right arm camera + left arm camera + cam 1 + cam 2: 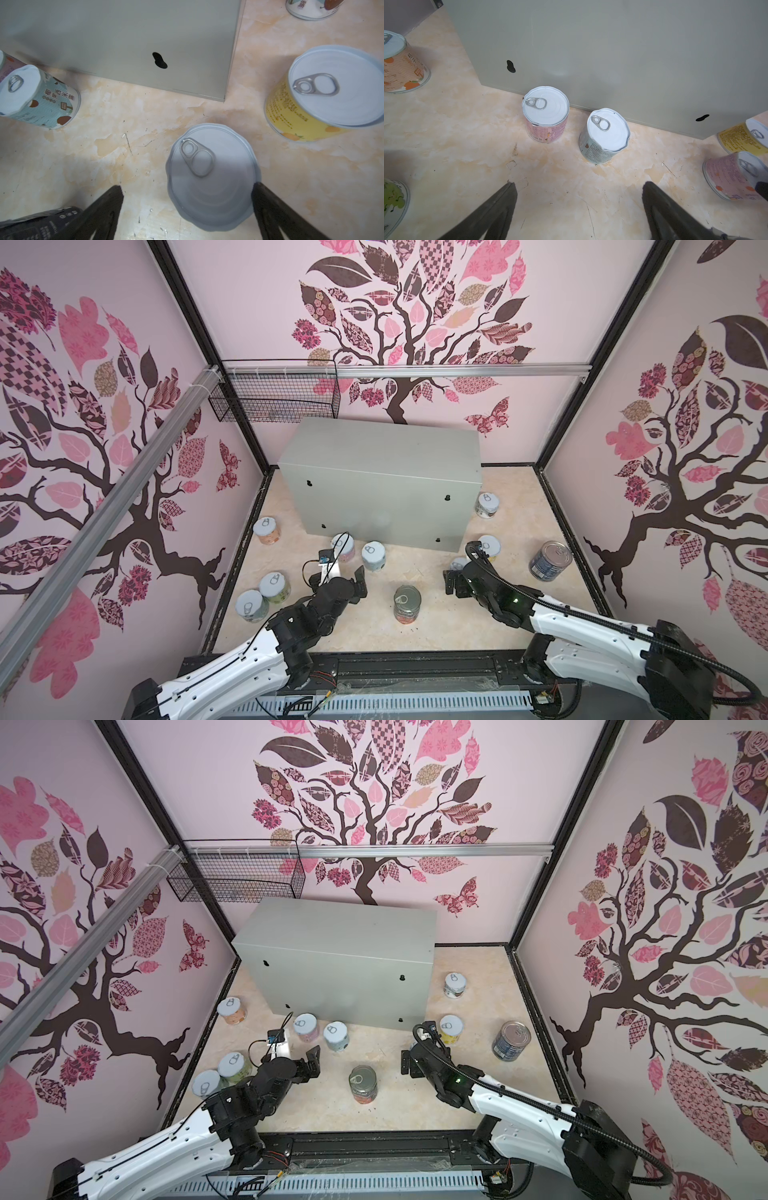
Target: Place and organize the canned foods onto the counter
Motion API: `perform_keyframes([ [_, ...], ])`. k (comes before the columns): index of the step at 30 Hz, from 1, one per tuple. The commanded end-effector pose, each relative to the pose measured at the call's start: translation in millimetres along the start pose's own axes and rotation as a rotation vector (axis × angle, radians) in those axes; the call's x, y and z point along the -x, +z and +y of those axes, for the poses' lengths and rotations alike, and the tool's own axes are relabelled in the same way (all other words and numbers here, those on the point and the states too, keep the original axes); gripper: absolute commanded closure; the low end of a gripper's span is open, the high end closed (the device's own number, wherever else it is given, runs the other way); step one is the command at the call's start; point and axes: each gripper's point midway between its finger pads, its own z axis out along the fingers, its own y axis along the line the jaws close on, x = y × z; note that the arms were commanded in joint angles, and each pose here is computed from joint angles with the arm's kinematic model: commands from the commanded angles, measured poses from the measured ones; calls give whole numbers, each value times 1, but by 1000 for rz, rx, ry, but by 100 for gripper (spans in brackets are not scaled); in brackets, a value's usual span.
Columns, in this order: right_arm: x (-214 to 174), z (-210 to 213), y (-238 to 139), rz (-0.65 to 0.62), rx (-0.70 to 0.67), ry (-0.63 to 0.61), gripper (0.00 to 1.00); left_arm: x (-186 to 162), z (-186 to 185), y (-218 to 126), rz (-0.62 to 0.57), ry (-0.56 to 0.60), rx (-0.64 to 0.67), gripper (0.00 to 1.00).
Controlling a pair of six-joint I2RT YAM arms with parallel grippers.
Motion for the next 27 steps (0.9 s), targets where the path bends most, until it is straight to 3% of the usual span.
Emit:
perform_keyframes([
  [1,3,0,7,-18,-24,6,0,-5,0,0,5,-9,-16,2],
  [9,0,-4,18,-12,-63,5,0,-6,2,-1,7,3,-8,2],
  [20,40,2,-17,-77,-48,-18,0,-4,-3,3,9,8,-14,2],
  [27,15,-9,-4,-12,-86,-22,0,-5,-4,3,14,14,-19,2],
])
